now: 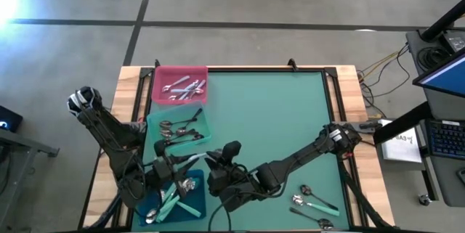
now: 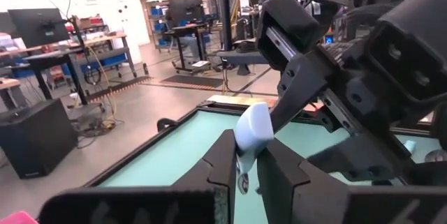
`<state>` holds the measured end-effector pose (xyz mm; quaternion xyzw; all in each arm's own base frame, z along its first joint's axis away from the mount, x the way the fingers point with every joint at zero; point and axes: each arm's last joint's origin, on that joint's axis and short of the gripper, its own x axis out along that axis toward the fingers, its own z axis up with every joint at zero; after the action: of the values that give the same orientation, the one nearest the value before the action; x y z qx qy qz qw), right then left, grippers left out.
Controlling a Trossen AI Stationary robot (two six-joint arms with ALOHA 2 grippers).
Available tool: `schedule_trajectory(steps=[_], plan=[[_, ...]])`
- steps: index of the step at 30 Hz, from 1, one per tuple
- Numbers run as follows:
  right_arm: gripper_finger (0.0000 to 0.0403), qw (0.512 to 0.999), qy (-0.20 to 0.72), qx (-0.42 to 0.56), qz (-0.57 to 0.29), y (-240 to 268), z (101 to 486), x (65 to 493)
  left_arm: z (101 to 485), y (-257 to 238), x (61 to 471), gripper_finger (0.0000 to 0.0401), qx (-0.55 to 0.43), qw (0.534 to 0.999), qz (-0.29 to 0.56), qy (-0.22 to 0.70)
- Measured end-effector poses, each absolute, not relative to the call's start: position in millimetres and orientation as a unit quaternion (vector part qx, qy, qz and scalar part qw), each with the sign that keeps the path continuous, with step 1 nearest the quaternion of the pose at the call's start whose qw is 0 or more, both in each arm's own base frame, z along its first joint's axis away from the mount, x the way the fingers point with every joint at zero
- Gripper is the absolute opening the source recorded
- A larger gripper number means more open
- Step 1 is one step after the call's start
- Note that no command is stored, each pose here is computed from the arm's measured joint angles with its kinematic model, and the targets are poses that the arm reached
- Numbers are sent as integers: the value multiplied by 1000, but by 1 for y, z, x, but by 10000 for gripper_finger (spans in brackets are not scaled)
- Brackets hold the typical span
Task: Sort silverware by color (type)
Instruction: Put the blue spoon into the pink bin
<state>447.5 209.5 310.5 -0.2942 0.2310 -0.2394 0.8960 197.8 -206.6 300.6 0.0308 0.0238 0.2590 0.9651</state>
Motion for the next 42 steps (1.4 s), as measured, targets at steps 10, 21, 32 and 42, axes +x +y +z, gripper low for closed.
schedule_trajectory(steps=[10, 21, 32, 42], plan=[[155, 885, 234, -297, -273, 198, 313, 449, 303, -177, 202, 21, 65, 951, 298, 45], [157, 837, 300, -321, -326, 125, 312, 465, 295, -100, 217, 22, 120, 908, 375, 141], [145, 820, 423, -227, -311, 0, 298, 469, 284, 15, 206, 23, 147, 803, 453, 357], [123, 820, 497, -152, -239, -71, 289, 459, 277, 100, 183, 23, 121, 730, 448, 502]])
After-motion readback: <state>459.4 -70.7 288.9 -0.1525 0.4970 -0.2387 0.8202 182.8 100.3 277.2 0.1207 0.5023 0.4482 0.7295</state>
